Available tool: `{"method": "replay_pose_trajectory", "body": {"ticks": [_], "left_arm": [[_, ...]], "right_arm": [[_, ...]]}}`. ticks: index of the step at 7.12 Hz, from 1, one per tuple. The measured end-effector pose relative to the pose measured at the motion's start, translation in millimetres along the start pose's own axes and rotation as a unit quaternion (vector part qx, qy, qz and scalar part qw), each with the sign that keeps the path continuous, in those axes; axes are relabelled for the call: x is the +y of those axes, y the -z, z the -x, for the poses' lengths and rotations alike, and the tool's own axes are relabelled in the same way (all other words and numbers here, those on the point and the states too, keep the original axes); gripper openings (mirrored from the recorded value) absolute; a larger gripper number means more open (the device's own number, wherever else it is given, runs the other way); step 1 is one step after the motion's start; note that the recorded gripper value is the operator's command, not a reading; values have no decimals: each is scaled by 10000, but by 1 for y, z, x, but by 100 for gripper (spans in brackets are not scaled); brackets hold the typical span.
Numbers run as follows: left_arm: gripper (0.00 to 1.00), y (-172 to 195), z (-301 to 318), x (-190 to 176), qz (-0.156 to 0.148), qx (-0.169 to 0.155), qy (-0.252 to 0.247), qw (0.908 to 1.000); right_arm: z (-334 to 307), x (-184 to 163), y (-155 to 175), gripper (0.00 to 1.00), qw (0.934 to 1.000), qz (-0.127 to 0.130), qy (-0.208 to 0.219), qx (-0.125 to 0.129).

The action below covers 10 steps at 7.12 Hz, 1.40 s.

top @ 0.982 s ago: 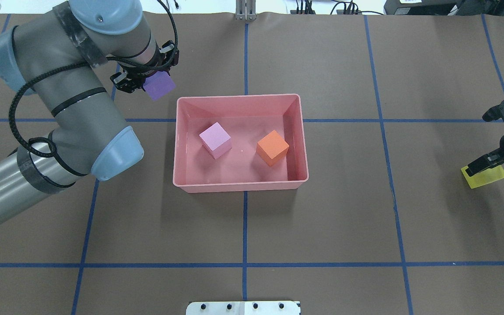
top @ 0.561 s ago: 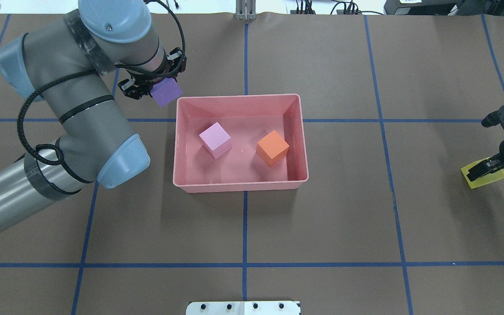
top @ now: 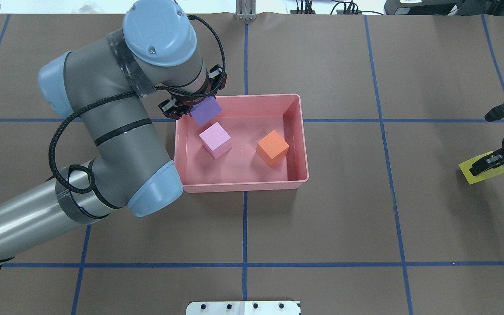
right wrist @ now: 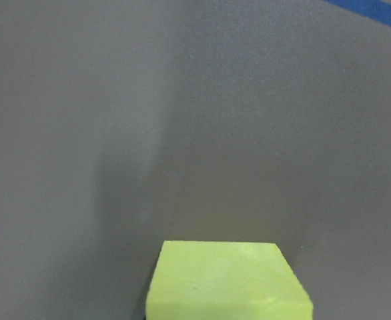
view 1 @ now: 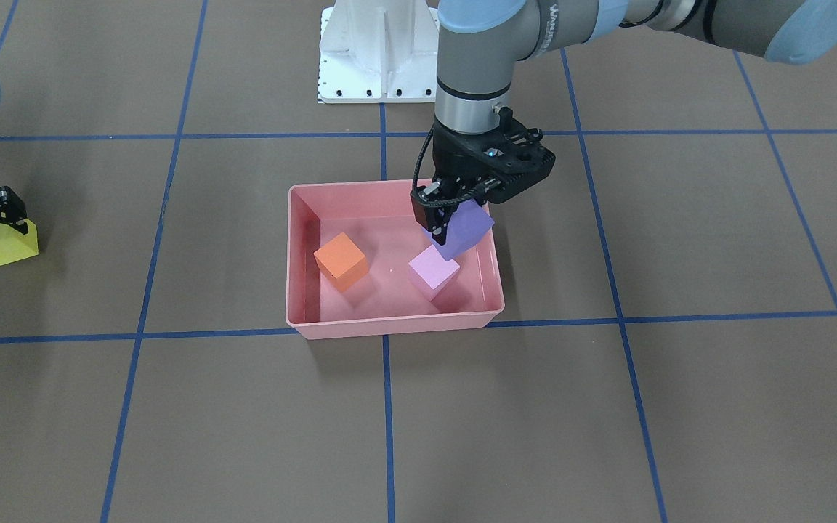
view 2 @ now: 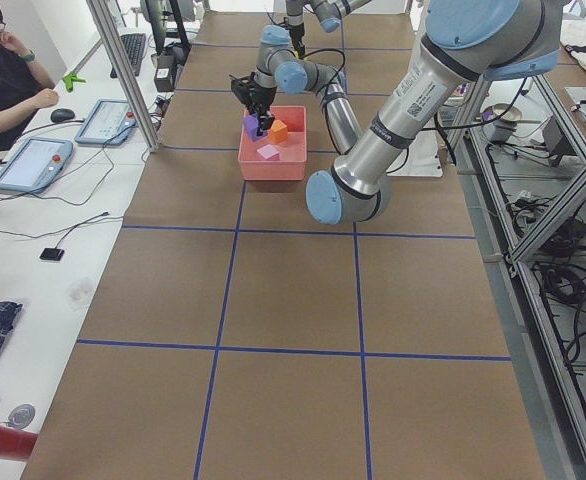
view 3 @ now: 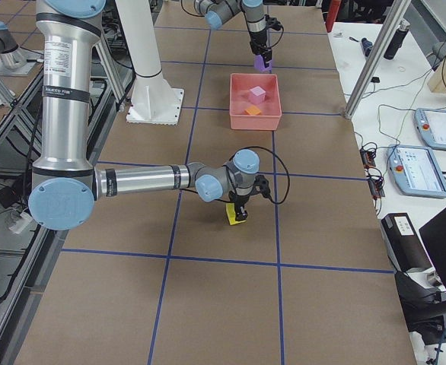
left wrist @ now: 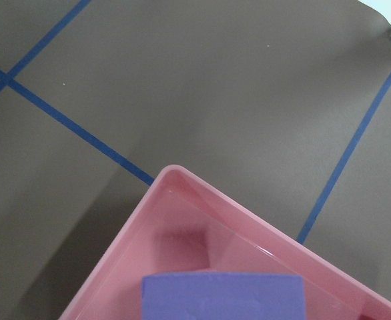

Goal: Place blocks into pink bin with both arms
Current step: 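Place the purple cube into the bin while the right gripper grasps the yellow cube, then lower the yellow cube into the bin with the right gripper and release it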

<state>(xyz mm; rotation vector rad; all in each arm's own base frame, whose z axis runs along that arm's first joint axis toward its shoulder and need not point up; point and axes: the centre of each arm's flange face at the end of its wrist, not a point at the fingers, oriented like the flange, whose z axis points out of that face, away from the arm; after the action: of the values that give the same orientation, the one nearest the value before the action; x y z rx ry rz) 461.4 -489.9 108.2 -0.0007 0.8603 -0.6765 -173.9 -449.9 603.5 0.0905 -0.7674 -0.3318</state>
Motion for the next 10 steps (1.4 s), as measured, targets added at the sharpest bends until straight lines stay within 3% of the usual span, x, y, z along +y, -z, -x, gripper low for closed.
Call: {"method": "replay_pose_trajectory", "body": {"ticks": [1, 4, 6, 8, 10], "left_arm": [[99, -4, -1, 19, 84, -2, -104, 9999], [100, 0, -12, 72, 309, 95, -490, 9983], [100, 10, -19, 77, 329, 175, -763, 9964], [100, 28, -14, 35, 98, -33, -1447, 9894], [100, 44, 20, -65, 39, -396, -2222, 9742]], "right_arm": [[-3, -4, 21, 0, 9998, -173, -57, -122], [-7, -29, 83, 0, 9953, -665, -185, -684], [15, -65, 119, 0, 9905, -872, -286, -1022], [85, -125, 177, 0, 9832, -880, -777, -1399], [217, -178, 202, 0, 9754, -554, -1208, -1759]]}}
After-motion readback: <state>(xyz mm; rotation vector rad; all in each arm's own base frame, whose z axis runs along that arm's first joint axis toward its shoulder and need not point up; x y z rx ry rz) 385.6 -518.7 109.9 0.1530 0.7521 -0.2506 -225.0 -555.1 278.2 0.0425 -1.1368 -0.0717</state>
